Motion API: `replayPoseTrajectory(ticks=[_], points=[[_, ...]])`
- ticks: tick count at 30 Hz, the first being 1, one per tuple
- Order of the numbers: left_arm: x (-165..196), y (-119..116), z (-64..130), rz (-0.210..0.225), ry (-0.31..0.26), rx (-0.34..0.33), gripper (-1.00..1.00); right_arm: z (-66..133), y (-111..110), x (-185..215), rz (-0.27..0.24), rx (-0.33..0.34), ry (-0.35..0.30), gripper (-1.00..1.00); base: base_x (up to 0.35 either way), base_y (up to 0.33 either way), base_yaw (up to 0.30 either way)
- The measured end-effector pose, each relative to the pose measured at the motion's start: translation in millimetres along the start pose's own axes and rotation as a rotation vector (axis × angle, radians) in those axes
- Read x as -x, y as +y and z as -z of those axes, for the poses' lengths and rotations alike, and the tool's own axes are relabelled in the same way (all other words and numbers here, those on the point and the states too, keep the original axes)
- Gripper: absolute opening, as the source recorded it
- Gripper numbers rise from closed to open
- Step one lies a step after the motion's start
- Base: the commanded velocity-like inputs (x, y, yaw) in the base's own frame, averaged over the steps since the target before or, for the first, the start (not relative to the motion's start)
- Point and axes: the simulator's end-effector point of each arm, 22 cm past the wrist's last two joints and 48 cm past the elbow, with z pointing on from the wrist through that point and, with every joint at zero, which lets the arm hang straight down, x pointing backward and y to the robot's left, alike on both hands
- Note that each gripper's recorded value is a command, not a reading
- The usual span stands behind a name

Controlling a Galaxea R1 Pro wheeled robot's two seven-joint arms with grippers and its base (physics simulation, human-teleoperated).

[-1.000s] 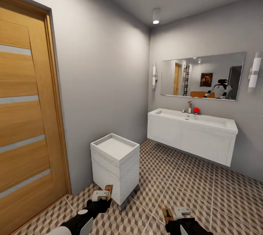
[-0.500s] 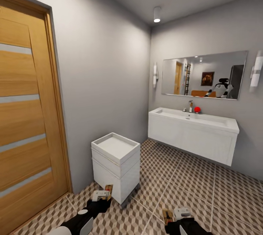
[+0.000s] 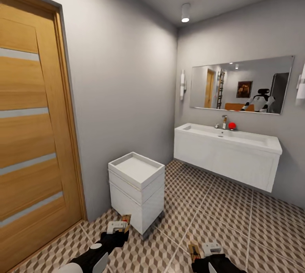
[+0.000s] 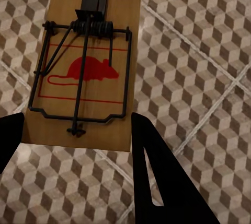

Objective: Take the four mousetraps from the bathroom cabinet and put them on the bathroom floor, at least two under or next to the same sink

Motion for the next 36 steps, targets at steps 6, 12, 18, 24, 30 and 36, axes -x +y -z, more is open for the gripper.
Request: replayPoseTrajectory(ticks=[6, 12, 18, 24, 30, 36], points=[[0, 0, -0.1, 0.000, 0.000, 0.000, -1.00, -0.4, -1, -2, -0.008, 0.001, 0.005, -1.00, 0.000, 0.000, -0.192], [0, 0, -0.1, 0.000, 0.000, 0.000, -1.00, -0.4, -2, -4, -0.047, 0.009, 0.010, -1.00, 0.000, 0.000, -0.245], [1, 1, -0.1, 0.001, -0.006, 0.006, -1.00, -0.4, -1, -4, -0.058, 0.013, 0.011, -1.00, 0.000, 0.000, -0.254], [12, 3, 0.3, 0.002, -0.056, 0.014, -1.00, -0.5, -1, -4, -0.059, 0.014, 0.013, -1.00, 0.000, 0.000, -0.255], [14, 3, 0.5, 0.000, -0.065, 0.014, -1.00, -0.4, -1, -4, -0.060, 0.014, 0.013, -1.00, 0.000, 0.000, -0.256], [13, -1, 0.3, -0.003, -0.059, 0.001, -1.00, -0.5, -1, -4, -0.060, 0.013, 0.013, -1.00, 0.000, 0.000, -0.256]])
